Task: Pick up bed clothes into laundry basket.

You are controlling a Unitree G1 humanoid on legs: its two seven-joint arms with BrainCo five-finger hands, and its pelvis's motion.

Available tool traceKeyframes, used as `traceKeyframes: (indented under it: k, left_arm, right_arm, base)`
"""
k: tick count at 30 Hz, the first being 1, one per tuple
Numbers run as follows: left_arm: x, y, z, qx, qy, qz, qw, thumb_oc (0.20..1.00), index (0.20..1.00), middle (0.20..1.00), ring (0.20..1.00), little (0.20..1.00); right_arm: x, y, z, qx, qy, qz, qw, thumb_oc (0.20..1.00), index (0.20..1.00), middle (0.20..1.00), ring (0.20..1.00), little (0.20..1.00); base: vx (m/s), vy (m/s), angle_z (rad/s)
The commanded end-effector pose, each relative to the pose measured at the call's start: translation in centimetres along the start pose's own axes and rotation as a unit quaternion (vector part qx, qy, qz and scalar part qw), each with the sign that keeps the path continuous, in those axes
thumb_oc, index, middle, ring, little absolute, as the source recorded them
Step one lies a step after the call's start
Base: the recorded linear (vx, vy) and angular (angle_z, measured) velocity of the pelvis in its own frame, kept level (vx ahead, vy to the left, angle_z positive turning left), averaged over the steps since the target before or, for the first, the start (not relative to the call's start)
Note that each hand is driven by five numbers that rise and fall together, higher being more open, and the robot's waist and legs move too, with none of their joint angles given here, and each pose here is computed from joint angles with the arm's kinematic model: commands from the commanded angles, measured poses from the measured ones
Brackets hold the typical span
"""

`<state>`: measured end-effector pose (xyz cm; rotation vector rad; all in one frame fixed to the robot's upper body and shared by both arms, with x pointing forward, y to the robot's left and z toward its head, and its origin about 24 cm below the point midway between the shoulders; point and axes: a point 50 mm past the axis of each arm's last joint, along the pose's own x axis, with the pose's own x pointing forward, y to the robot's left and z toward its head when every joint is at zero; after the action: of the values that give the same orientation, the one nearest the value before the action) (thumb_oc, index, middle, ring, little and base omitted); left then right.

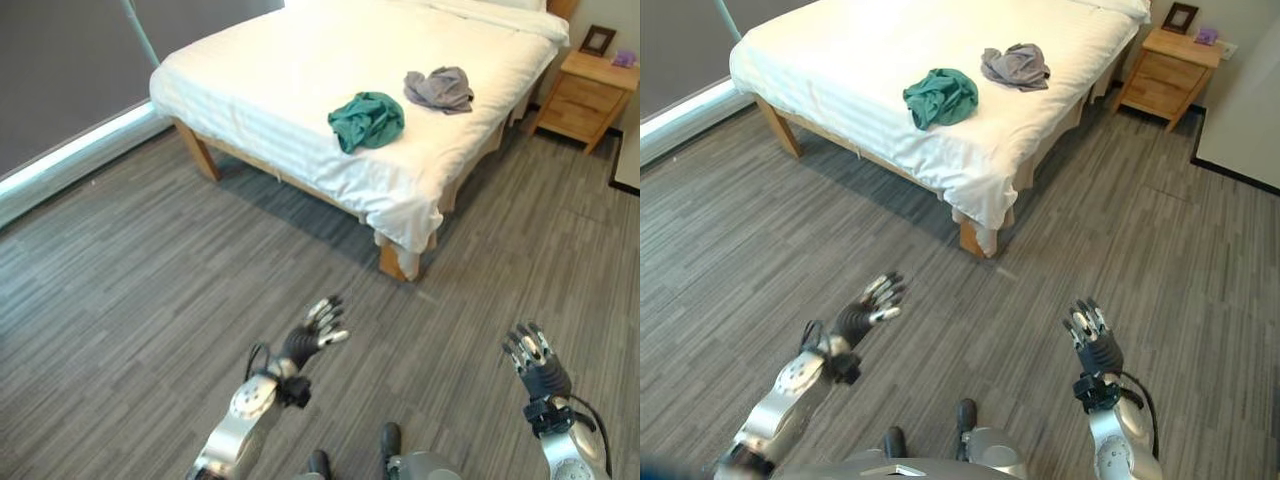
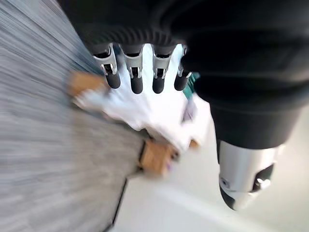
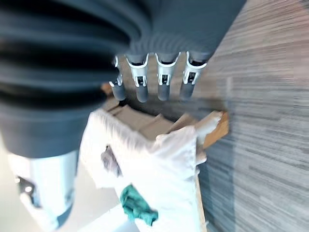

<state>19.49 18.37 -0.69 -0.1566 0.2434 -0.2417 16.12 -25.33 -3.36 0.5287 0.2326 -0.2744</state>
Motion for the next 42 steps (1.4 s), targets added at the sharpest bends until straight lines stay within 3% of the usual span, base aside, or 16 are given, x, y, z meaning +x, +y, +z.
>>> traceKeyframes:
  k: [1, 2, 4, 5, 11, 14, 20, 27, 31, 37, 42]
  left_arm:
    - [-2.2, 3.1, 1.1, -0.045, -0.059, 0.116, 0.990, 1.000, 1.000, 1.000, 1.000, 1.000]
    - [-3.5, 3.8, -0.2, -0.062, -0.043, 0.185, 0.980, 1.000, 1.000, 1.000, 1.000, 1.000]
    - [-3.2, 4.5, 0.3, -0.045, -0.048, 0.219, 0.973, 1.000, 1.000, 1.000, 1.000, 1.000]
    - [-1.3, 6.4, 3.3, 0.002, -0.105, 0.274, 0.956, 1.000, 1.000, 1.000, 1.000, 1.000]
    - [-0.3, 6.4, 4.9, 0.032, -0.127, 0.269, 0.954, 1.000, 1.000, 1.000, 1.000, 1.000]
    - [-0.4, 6.7, 4.8, 0.050, -0.117, 0.267, 0.955, 1.000, 1.000, 1.000, 1.000, 1.000]
    - [-2.5, 8.8, 4.6, 0.055, -0.116, 0.327, 0.936, 1.000, 1.000, 1.000, 1.000, 1.000]
    - [-2.8, 10.7, 6.5, 0.084, -0.142, 0.380, 0.910, 1.000, 1.000, 1.000, 1.000, 1.000]
    - [-2.7, 11.1, 7.6, 0.096, -0.159, 0.374, 0.908, 1.000, 1.000, 1.000, 1.000, 1.000]
    - [-2.4, 10.6, 5.8, 0.082, -0.130, 0.359, 0.921, 1.000, 1.000, 1.000, 1.000, 1.000]
    - [-3.1, 10.5, 3.6, 0.050, -0.098, 0.370, 0.923, 1.000, 1.000, 1.000, 1.000, 1.000]
  right_arm:
    - [-0.2, 0.0, 1.8, -0.034, -0.036, 0.020, 0.999, 1.000, 1.000, 1.000, 1.000, 1.000]
    - [-0.5, 0.3, 1.2, -0.025, -0.024, 0.022, 0.999, 1.000, 1.000, 1.000, 1.000, 1.000]
    - [0.2, 0.8, 1.6, -0.049, -0.024, 0.028, 0.998, 1.000, 1.000, 1.000, 1.000, 1.000]
    - [1.3, 0.1, 4.4, -0.050, -0.082, -0.016, 0.995, 1.000, 1.000, 1.000, 1.000, 1.000]
    - [1.2, 0.5, 4.7, -0.016, -0.118, -0.043, 0.992, 1.000, 1.000, 1.000, 1.000, 1.000]
    - [1.4, 0.4, 4.5, -0.059, -0.094, -0.039, 0.993, 1.000, 1.000, 1.000, 1.000, 1.000]
    - [0.9, -0.1, 5.4, -0.093, -0.112, -0.048, 0.988, 1.000, 1.000, 1.000, 1.000, 1.000]
    - [2.2, 2.3, 5.6, -0.046, -0.139, -0.016, 0.989, 1.000, 1.000, 1.000, 1.000, 1.000]
    - [2.0, 2.4, 4.9, -0.078, -0.118, -0.008, 0.990, 1.000, 1.000, 1.000, 1.000, 1.000]
    - [1.7, 2.4, 4.0, -0.025, -0.109, -0.007, 0.994, 1.000, 1.000, 1.000, 1.000, 1.000]
    - [1.7, 2.6, 4.4, -0.063, -0.100, 0.019, 0.993, 1.000, 1.000, 1.000, 1.000, 1.000]
  base:
    - [0.00, 0.031, -0.23]
    - [0.01, 0.026, -0.16]
    - [0.00, 0.023, -0.02]
    - [-0.02, 0.073, 0.05]
    - [-0.03, 0.088, 0.13]
    - [0.02, 0.106, 0.08]
    - [0.04, 0.115, -0.02]
    - [0.03, 0.091, -0.09]
    - [0.24, -0.117, -0.59]
    - [0.35, -0.236, -0.04]
    - [0.32, -0.304, 0.44]
